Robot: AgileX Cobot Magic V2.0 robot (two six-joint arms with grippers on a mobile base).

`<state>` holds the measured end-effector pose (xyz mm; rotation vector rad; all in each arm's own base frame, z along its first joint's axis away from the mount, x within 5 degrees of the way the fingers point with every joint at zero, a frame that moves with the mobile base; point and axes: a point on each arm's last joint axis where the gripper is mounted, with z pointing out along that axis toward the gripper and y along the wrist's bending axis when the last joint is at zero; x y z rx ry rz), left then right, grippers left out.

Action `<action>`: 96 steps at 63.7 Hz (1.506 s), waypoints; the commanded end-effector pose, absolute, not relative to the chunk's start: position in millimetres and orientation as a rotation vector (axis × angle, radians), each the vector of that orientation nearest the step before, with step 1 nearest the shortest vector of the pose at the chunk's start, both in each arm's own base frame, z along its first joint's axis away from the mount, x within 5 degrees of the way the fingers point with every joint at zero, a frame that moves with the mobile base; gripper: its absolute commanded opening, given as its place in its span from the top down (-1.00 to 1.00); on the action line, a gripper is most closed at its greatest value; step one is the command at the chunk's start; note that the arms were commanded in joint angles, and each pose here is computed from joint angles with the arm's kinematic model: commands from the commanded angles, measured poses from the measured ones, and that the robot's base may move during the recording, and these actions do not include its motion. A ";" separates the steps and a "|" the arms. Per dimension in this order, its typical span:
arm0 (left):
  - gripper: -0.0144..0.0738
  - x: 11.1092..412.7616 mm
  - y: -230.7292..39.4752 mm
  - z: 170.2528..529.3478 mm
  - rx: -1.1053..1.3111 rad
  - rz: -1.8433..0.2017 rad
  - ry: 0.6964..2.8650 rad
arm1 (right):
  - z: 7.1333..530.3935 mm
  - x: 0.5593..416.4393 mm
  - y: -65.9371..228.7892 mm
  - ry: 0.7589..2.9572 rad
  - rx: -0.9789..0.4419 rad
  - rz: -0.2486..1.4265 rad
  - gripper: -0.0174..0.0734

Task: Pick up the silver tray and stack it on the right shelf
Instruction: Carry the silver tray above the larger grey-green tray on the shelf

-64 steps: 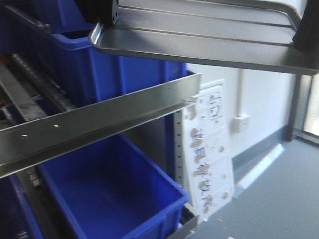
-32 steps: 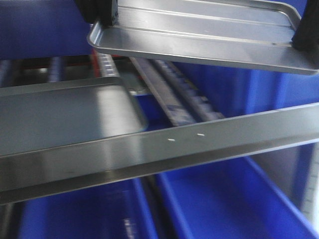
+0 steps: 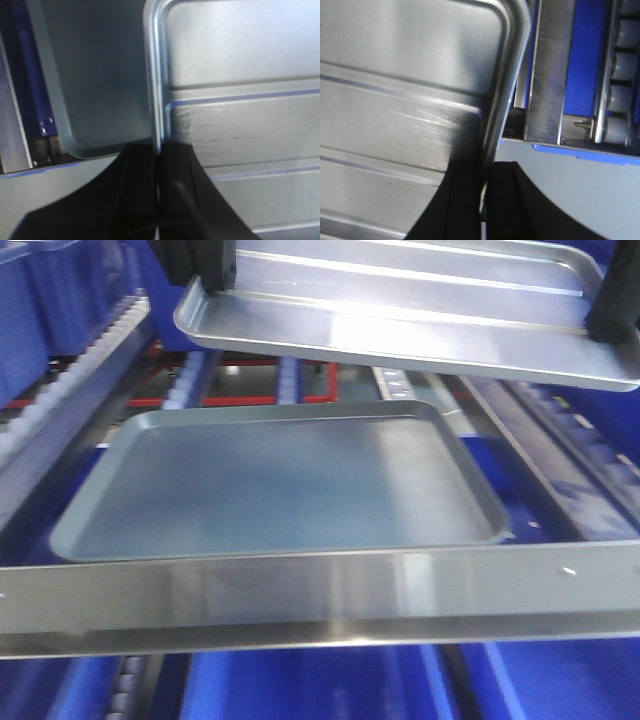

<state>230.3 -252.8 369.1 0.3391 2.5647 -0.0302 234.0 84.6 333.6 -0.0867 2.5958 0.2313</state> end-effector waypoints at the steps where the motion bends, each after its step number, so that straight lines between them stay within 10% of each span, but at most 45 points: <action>1: 0.88 218.7 -246.7 392.5 0.368 -0.083 2.518 | 357.6 235.2 87.3 2.446 -0.113 0.294 0.49; 96: 0.88 219.1 -247.4 392.8 0.370 -0.091 2.511 | 358.7 236.3 87.7 2.428 -0.113 0.299 0.49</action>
